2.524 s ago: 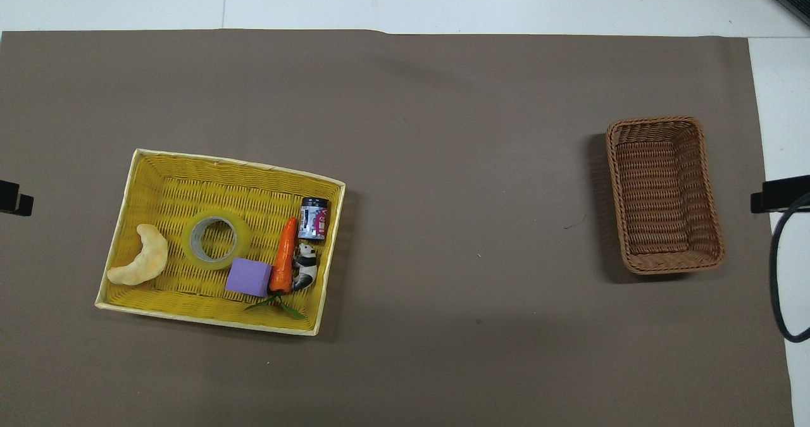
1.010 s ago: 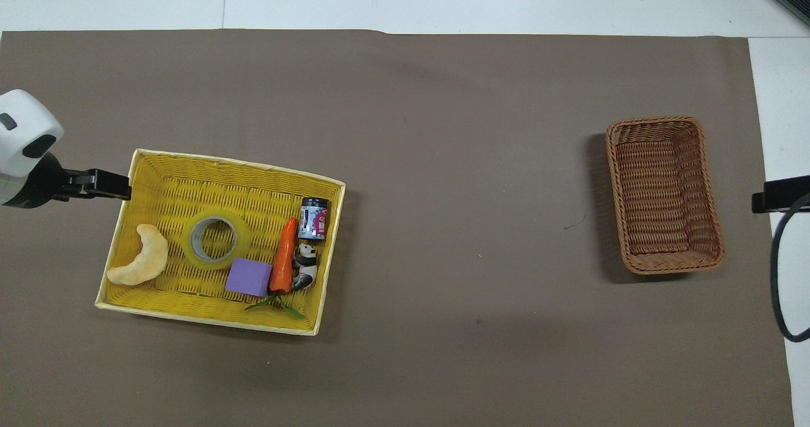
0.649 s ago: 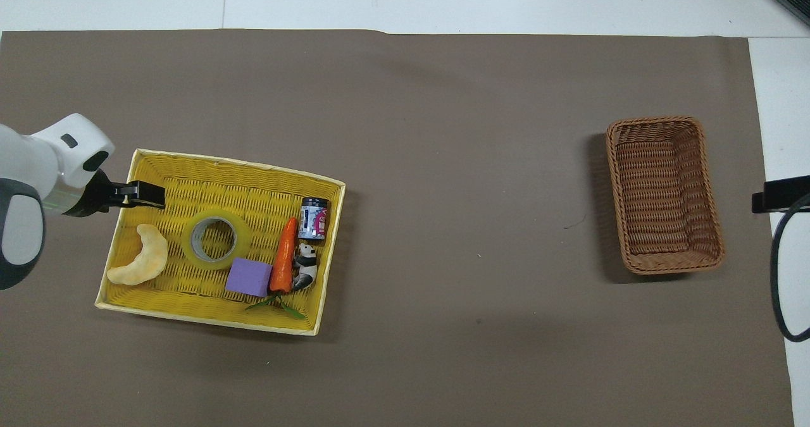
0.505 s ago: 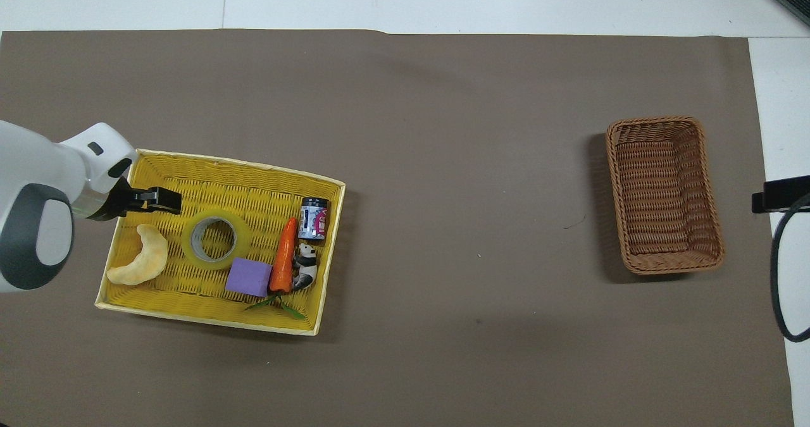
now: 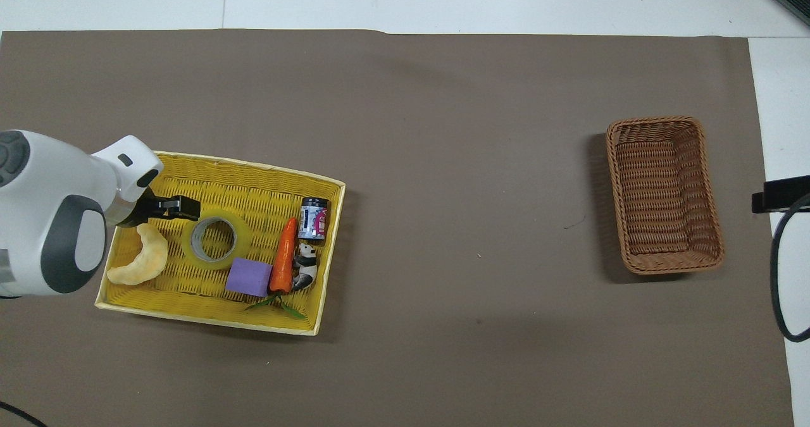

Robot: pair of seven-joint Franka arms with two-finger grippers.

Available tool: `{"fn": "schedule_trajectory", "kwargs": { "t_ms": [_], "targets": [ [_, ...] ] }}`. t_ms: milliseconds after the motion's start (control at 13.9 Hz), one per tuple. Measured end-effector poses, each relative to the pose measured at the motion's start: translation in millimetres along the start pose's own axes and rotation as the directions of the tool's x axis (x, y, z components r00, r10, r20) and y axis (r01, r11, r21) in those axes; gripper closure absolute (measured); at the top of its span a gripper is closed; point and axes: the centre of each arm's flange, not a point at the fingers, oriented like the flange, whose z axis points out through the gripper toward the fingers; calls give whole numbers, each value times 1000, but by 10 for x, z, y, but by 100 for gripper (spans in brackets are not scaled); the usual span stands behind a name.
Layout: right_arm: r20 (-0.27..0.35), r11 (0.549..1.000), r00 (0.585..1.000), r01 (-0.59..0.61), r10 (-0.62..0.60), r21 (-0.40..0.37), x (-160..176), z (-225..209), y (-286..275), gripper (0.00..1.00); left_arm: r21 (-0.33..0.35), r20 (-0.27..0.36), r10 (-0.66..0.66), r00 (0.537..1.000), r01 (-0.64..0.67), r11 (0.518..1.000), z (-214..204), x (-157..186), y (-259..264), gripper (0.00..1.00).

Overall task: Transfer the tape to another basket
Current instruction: 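Reach the left gripper into the yellow tray toward the tape roll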

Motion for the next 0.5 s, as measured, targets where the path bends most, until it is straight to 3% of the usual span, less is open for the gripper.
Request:
{"fn": "schedule_trajectory", "kwargs": {
  "t_ms": [144,505],
  "targets": [
    [0,1000,1000,0,0,0,0,0,0,0,1,3,-7,1000,7,1000,16,-11,-33,75],
    [0,1000,1000,0,0,0,0,0,0,0,0,2,-10,1000,10,1000,-75,48,-45,77]
  ]
}}
